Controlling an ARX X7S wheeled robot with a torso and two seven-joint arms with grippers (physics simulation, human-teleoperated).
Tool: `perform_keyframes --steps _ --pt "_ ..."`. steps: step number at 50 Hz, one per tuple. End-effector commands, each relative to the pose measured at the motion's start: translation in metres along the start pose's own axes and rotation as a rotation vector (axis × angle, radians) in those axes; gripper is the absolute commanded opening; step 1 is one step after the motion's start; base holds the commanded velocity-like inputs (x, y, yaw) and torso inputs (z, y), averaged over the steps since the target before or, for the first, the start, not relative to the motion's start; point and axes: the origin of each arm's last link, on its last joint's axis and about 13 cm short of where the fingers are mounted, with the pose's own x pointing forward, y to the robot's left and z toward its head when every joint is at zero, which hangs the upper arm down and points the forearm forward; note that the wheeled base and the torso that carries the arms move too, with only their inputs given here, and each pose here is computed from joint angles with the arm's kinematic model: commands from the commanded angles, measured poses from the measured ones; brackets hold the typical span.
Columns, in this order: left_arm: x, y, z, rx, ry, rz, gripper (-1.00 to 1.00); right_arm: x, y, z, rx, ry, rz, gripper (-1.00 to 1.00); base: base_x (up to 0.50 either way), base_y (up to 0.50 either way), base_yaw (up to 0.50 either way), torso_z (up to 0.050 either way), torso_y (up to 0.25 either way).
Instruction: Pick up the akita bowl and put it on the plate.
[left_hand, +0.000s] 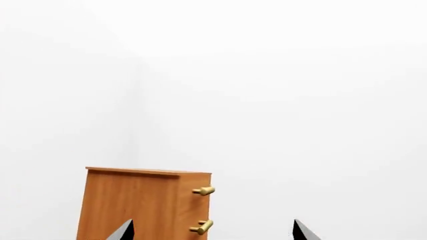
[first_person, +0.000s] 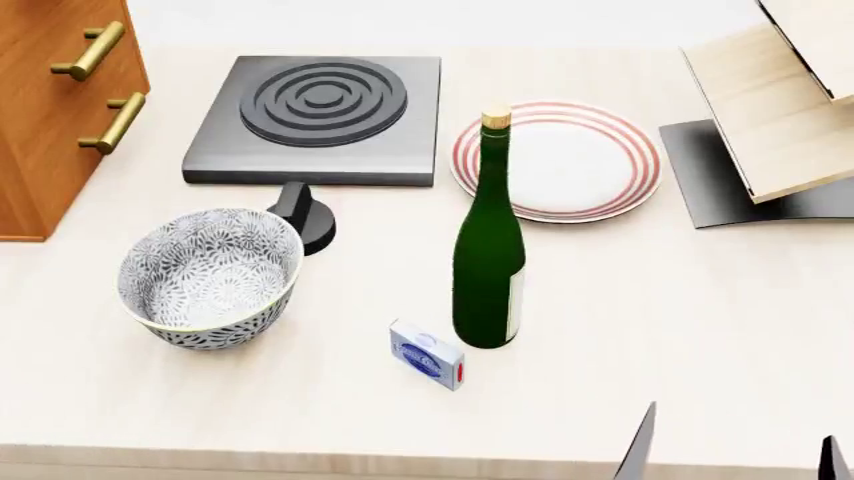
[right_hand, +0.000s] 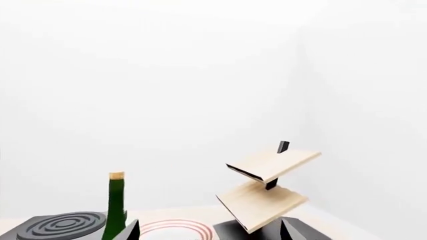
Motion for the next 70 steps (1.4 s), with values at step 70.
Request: perform_keyframes --steps 70 --pt "-0.002 -0.001 -0.008 -0.027 0.009 0.006 1.00 -0.005 0.010 -0.018 0.012 0.039 0.081 1.00 0.00 -0.17 0.00 0.000 0.000"
